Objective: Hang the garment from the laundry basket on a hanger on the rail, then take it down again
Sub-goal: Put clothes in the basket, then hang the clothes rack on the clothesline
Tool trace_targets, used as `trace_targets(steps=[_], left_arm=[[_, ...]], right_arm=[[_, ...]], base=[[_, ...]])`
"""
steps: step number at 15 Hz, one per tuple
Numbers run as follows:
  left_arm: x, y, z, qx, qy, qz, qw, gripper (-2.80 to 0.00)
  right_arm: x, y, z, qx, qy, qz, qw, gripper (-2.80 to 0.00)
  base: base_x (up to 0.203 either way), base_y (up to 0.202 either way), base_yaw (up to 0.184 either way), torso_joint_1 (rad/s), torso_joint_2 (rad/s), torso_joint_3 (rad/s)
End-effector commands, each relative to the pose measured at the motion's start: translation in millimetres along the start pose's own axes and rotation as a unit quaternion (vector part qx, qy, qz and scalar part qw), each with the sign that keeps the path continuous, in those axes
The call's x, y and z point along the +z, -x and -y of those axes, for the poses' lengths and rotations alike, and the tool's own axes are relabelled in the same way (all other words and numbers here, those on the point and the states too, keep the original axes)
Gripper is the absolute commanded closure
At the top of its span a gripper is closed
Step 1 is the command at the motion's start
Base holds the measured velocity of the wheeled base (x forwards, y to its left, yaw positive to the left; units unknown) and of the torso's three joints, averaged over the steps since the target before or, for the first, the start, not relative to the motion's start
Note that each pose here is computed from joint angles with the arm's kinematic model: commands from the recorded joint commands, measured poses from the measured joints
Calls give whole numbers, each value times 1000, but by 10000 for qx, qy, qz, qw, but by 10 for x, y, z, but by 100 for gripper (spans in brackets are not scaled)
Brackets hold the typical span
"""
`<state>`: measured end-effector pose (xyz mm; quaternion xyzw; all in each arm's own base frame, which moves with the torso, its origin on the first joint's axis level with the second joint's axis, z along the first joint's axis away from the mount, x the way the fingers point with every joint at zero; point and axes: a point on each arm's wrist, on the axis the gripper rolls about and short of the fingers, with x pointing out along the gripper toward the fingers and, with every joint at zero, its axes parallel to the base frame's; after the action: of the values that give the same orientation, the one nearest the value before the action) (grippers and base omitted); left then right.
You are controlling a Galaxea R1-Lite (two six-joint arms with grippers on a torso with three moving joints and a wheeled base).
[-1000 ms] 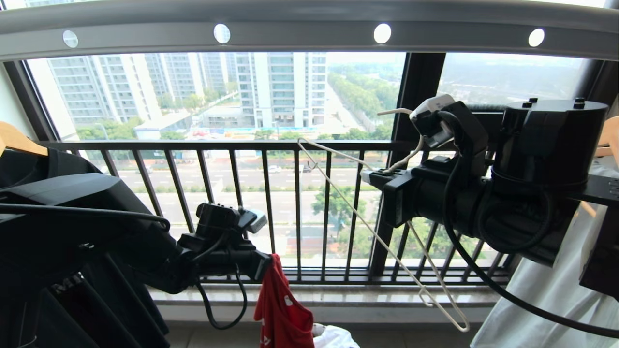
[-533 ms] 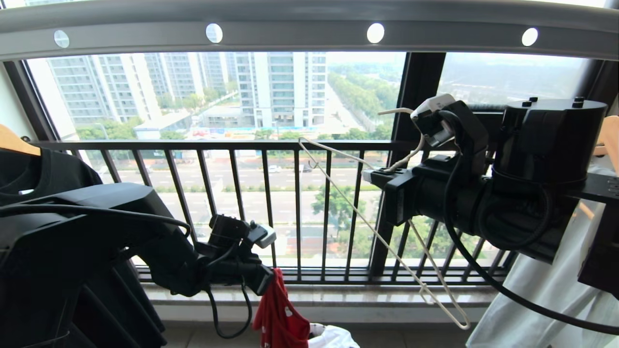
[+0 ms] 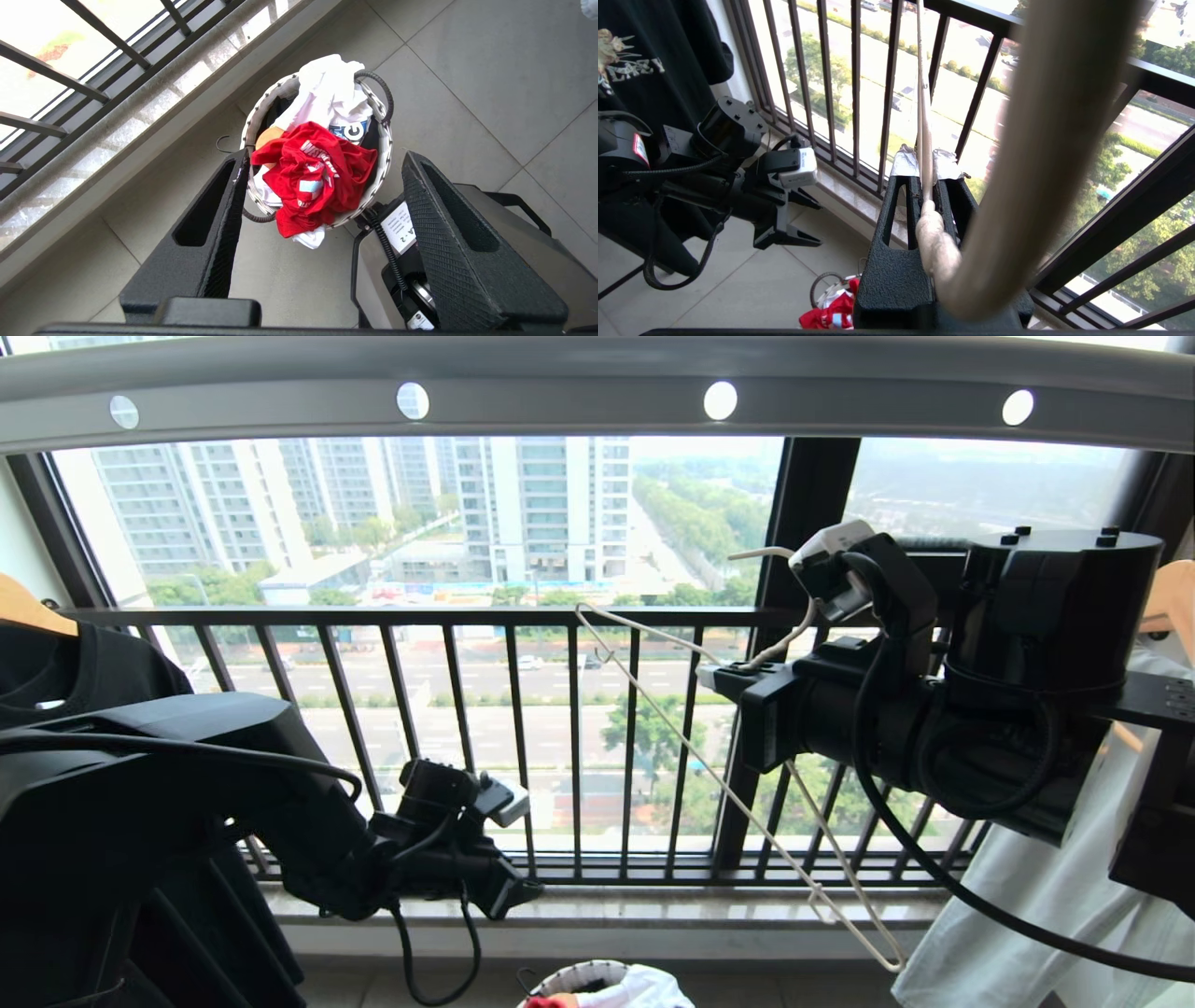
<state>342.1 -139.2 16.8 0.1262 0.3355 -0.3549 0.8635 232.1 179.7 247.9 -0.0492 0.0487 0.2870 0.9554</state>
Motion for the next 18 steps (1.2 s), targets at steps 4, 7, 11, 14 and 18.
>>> trace_targets(steps=[4, 7, 11, 14, 18], left_arm=[[-61, 815, 274, 152, -90, 394, 9991, -280], [78, 1270, 396, 406, -132, 1479, 9881, -280], [427, 1766, 487, 660, -310, 2511, 9652, -280], [526, 2350, 725, 562, -427, 2877, 9551, -280], [608, 3095, 1026, 92, -22, 2548, 9669, -280]], right_arm=[[-65, -52, -9, 5, 28, -110, 9999, 0], [-103, -81, -13, 1, 52, -172, 9998, 0], [-95, -24, -35, 34, 352, 29, 9994, 0], [-46, 39, -40, -11, 300, 126, 9995, 0], [213, 52, -76, -106, 241, 502, 9984, 0]], base=[[0, 0, 0, 0, 0, 0], [0, 0, 0, 0, 0, 0], [0, 0, 0, 0, 0, 0], [0, 0, 0, 0, 0, 0], [0, 0, 0, 0, 0, 0]])
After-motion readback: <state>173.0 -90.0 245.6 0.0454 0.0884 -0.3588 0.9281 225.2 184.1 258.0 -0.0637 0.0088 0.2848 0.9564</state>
